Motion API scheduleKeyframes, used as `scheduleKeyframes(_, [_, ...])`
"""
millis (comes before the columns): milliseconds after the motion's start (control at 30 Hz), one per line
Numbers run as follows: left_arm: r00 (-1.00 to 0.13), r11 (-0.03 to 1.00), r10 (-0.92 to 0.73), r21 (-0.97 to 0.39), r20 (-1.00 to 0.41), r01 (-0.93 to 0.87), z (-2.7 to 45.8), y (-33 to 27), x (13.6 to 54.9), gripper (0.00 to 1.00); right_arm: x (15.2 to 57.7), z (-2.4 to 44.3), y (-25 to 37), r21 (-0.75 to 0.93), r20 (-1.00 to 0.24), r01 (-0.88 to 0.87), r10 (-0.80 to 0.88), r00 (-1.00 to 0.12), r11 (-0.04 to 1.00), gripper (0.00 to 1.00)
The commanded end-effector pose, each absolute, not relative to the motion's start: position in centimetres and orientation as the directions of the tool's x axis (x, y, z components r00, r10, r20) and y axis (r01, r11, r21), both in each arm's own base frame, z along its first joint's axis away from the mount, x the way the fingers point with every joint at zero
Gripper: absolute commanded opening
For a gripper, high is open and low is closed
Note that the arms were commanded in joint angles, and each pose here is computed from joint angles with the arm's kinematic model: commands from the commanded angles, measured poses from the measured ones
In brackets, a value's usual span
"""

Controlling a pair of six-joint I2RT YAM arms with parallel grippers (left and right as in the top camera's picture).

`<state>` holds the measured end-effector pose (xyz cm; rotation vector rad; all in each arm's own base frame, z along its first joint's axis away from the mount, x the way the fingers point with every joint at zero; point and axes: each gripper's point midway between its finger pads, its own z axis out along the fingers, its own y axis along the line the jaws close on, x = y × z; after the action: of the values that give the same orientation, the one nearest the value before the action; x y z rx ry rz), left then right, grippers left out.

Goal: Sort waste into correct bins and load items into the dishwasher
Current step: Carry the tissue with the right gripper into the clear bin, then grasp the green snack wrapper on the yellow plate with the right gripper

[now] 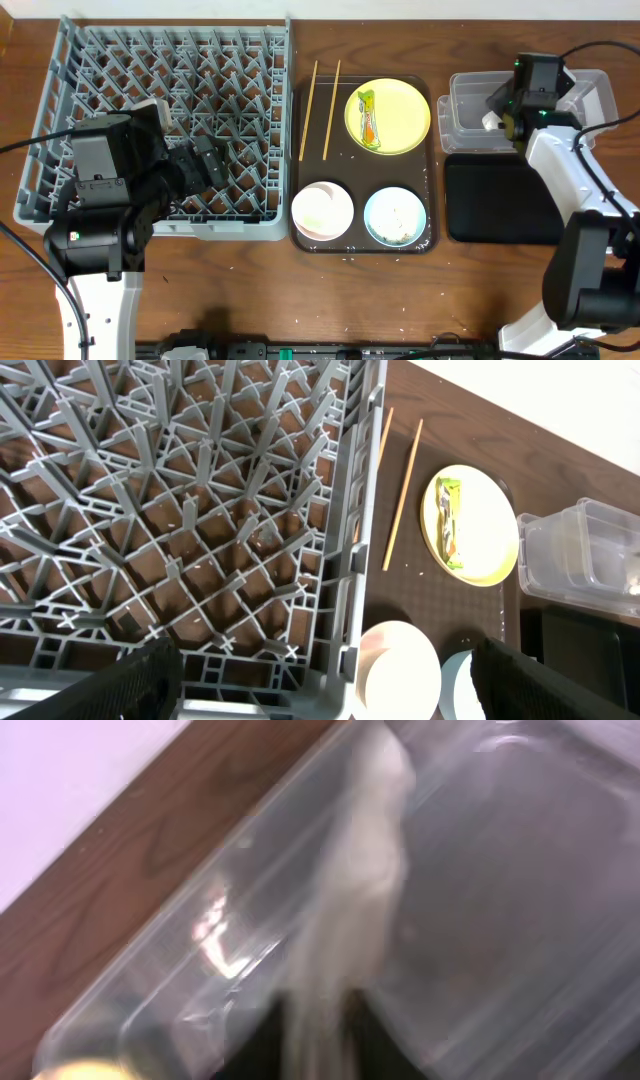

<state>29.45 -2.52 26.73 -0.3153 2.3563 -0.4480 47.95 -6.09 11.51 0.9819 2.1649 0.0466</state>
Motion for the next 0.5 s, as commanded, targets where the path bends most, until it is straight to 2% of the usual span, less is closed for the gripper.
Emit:
scheduleKeyframes(0, [-0.714, 0.911, -0.333, -0.406, -0.616, -0.075, 27.5, -2.8, 29.5, 0.93, 48.5, 14.0, -3.3, 0.39, -0.604, 0.477, 0.609, -0.513, 0.788, 0.55])
scheduleKeyframes(33, [-0.714, 0.911, -0.333, -0.406, -0.616, -0.075, 27.5, -2.8, 29.5, 0.93, 48.3, 15.5, -2.7, 0.404, -0.618, 0.453, 0.603, -0.505, 0.795, 0.58])
scheduleKeyframes(100, [-0.714, 0.911, -0.333, -0.406, -0.616, -0.075, 27.5, -2.8, 29.5, 0.93, 48.1, 18.4, -0.3, 0.447, -0.641, 0.354, 0.57, -0.514, 0.822, 0.56])
scheduleKeyframes(200, [-0.714, 0.911, -0.333, -0.406, -0.616, -0.075, 27.5, -2.8, 29.5, 0.93, 47.1, 22.9, 7.2, 0.405, -0.746, -0.002, 0.329, -0.578, 0.914, 0.5])
scheduleKeyframes(233, [-0.714, 0.911, -0.333, -0.406, -0.616, -0.075, 27.5, -2.8, 29.5, 0.93, 46.8, 23.1, 8.4, 0.378, -0.764, -0.056, 0.276, -0.583, 0.924, 0.5])
scheduleKeyframes(267, [-0.714, 0.911, -0.333, -0.406, -0.616, -0.075, 27.5, -2.8, 29.5, 0.93, 45.5, 22.6, 12.4, 0.272, -0.791, -0.203, 0.099, -0.603, 0.941, 0.51])
scheduleKeyframes(333, [-0.714, 0.911, -0.333, -0.406, -0.616, -0.075, 27.5, -2.8, 29.5, 0.93, 44.7, 20.7, 15.0, 0.198, -0.781, -0.265, -0.011, -0.624, 0.944, 0.5])
scheduleKeyframes(467, [-0.714, 0.911, -0.333, -0.406, -0.616, -0.075, 27.5, -2.8, 29.5, 0.93, 45.6, 14.8, 17.7, 0.073, -0.739, -0.235, -0.106, -0.665, 0.969, 0.49])
